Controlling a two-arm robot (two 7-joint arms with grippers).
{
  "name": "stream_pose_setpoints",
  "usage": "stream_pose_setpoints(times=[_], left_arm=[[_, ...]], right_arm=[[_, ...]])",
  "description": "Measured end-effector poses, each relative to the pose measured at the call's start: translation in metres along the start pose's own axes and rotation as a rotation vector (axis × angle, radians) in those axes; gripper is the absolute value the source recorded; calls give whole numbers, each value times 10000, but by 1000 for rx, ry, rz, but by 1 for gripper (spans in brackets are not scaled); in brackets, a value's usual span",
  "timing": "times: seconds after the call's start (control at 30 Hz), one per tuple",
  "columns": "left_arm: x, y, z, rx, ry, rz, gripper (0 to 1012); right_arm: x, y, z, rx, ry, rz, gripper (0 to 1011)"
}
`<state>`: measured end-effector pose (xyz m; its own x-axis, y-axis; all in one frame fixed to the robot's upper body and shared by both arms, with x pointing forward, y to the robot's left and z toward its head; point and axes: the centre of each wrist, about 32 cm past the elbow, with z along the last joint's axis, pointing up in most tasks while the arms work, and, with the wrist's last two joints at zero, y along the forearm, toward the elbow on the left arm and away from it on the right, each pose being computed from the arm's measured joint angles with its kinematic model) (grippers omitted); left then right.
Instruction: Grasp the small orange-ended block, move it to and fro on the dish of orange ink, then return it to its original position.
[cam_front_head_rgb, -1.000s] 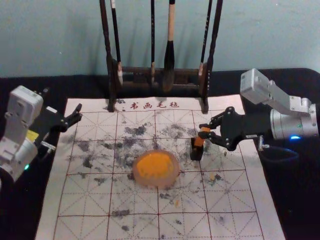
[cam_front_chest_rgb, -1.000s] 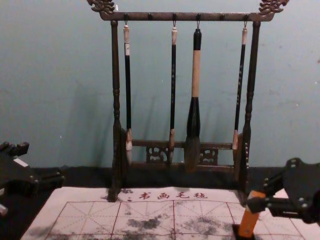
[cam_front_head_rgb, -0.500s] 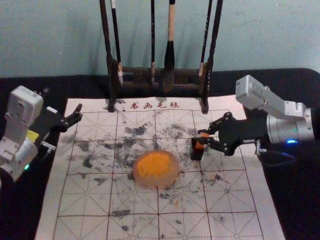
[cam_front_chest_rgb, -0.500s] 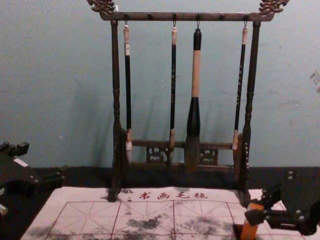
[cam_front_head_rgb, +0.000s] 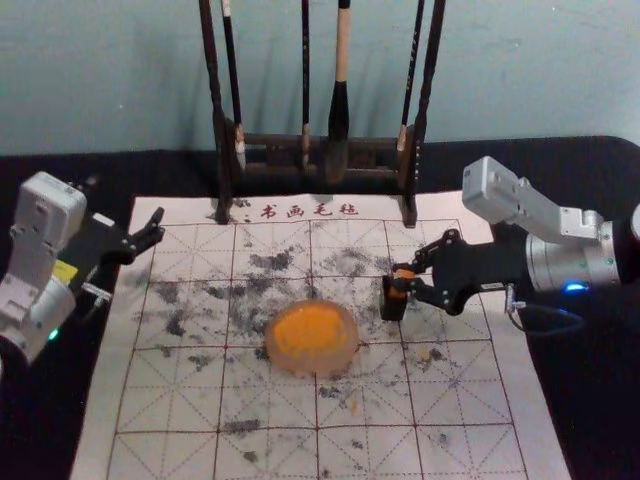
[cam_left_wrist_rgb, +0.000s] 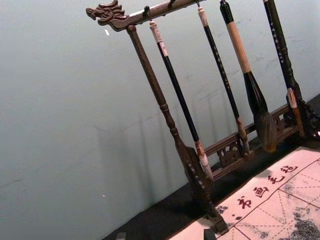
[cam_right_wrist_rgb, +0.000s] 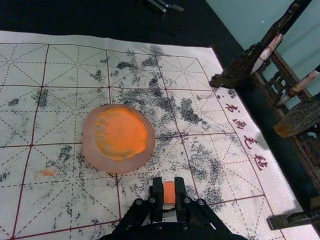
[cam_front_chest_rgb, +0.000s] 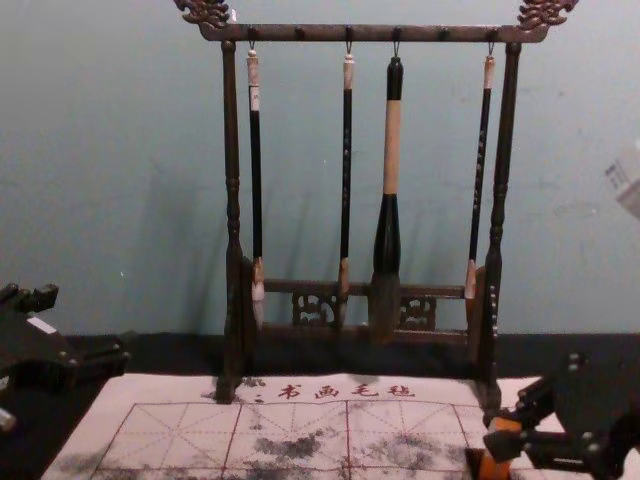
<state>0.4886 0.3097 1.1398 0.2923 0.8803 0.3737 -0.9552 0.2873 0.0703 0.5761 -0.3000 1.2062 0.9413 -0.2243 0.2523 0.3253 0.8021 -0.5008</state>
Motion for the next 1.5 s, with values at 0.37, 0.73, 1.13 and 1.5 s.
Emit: stream_pose_setpoints(times=[0.37,0.73,1.13,1.5], left_arm=[[0,0,0,0,0,0,1001],[0,0,0,0,0,0,1001],[0,0,0,0,0,0,1001],[0,0,0,0,0,0,1001]], right_arm=[[-3,-1,-2,0,1,0,134],[-2,-6,-1,1,1,0,375],[-1,-8,1,2,1,0,759],[-1,-8,1,2,1,0,1000]])
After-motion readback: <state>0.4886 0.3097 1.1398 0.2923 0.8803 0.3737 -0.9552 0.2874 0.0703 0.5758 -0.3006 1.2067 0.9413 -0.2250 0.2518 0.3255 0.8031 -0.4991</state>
